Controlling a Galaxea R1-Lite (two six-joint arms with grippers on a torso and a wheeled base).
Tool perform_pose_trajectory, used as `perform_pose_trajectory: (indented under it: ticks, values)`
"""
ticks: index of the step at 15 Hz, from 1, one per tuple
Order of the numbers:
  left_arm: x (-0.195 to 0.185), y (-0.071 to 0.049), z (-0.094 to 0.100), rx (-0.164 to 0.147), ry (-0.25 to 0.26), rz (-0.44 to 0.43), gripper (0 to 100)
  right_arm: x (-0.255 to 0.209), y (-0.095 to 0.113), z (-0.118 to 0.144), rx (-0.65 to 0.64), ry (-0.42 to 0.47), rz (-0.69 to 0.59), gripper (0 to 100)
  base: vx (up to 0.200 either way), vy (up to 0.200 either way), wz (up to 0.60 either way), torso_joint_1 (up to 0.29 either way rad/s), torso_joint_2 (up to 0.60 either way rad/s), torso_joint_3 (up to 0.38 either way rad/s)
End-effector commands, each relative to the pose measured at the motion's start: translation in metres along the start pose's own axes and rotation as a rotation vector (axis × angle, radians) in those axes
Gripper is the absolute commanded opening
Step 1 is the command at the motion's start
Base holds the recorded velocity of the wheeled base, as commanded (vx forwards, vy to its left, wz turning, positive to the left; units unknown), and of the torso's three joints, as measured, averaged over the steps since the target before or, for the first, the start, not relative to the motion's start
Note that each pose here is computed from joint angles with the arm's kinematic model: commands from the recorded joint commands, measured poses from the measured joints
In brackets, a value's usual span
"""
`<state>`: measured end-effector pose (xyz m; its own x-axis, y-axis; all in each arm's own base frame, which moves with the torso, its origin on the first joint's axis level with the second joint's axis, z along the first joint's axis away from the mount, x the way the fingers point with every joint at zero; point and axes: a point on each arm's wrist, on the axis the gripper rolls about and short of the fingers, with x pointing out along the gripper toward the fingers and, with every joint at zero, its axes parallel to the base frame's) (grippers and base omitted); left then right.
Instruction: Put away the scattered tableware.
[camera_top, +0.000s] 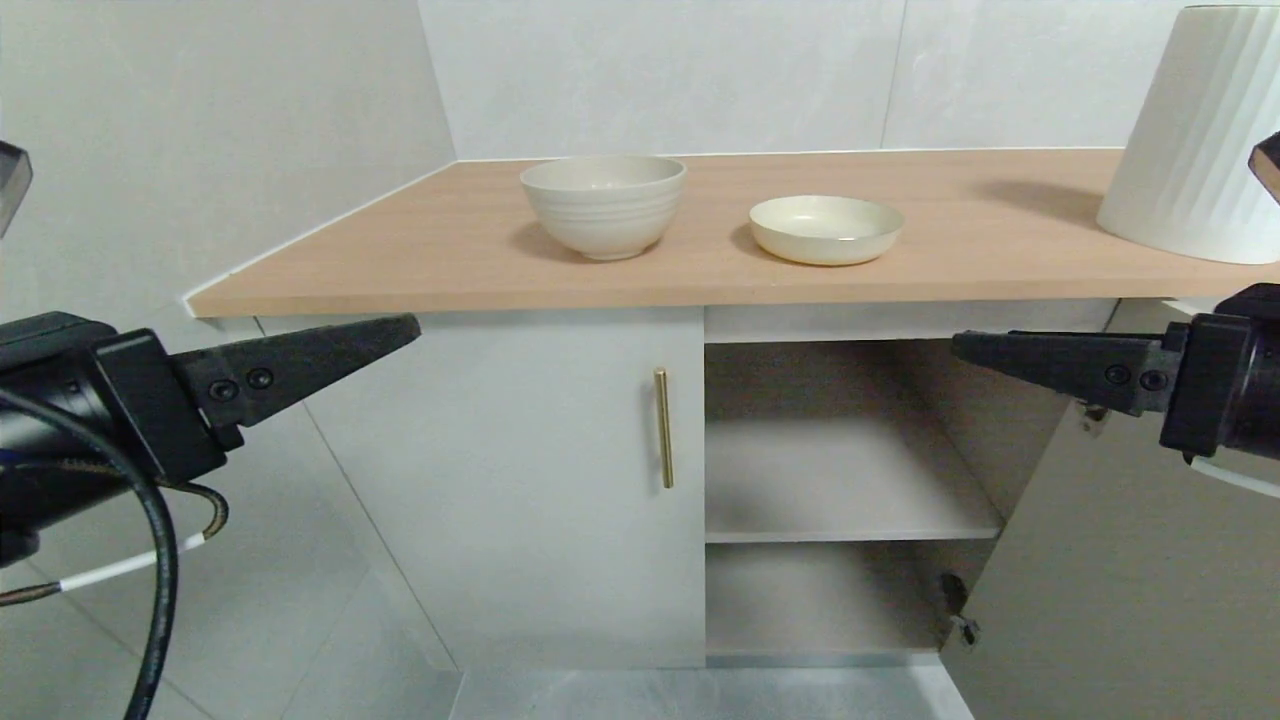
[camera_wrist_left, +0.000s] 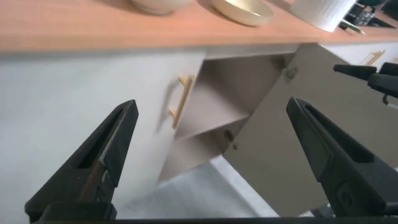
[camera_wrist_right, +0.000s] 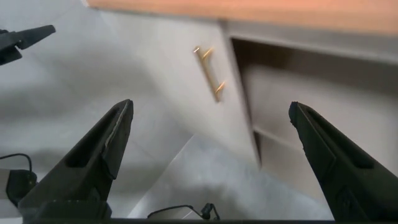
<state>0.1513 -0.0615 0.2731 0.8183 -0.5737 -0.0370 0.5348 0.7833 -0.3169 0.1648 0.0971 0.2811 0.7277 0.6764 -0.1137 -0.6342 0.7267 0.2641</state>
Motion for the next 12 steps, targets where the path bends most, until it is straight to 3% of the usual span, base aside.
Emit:
perform_pose_trajectory:
  ticks: [1,5,8,12]
  values:
    - [0.001,0.001,-0.002,-0.002,0.007,0.002,100,-0.004,0.001,0.0,-0.003,-0.011,0.004,100,0.2,0.0,0.0,0.012,0.0,0.002]
    - [-0.003,-0.001,0.002,-0.001,-0.016,0.001,100,-0.005,-0.002,-0.008,-0.012,-0.023,-0.002,100,0.0,0.0,0.0,0.0,0.0,0.0]
    - [-0.002,0.0,0.001,-0.004,-0.009,0.003,100,-0.002,-0.004,-0.011,-0.032,-0.07,0.012,100,0.0,0.0,0.0,0.0,0.0,0.0]
    - [0.002,0.002,-0.001,-0.01,0.006,0.009,100,0.0,-0.005,-0.015,-0.07,-0.056,0.007,100,0.0,0.0,0.0,0.016,-0.07,-0.056]
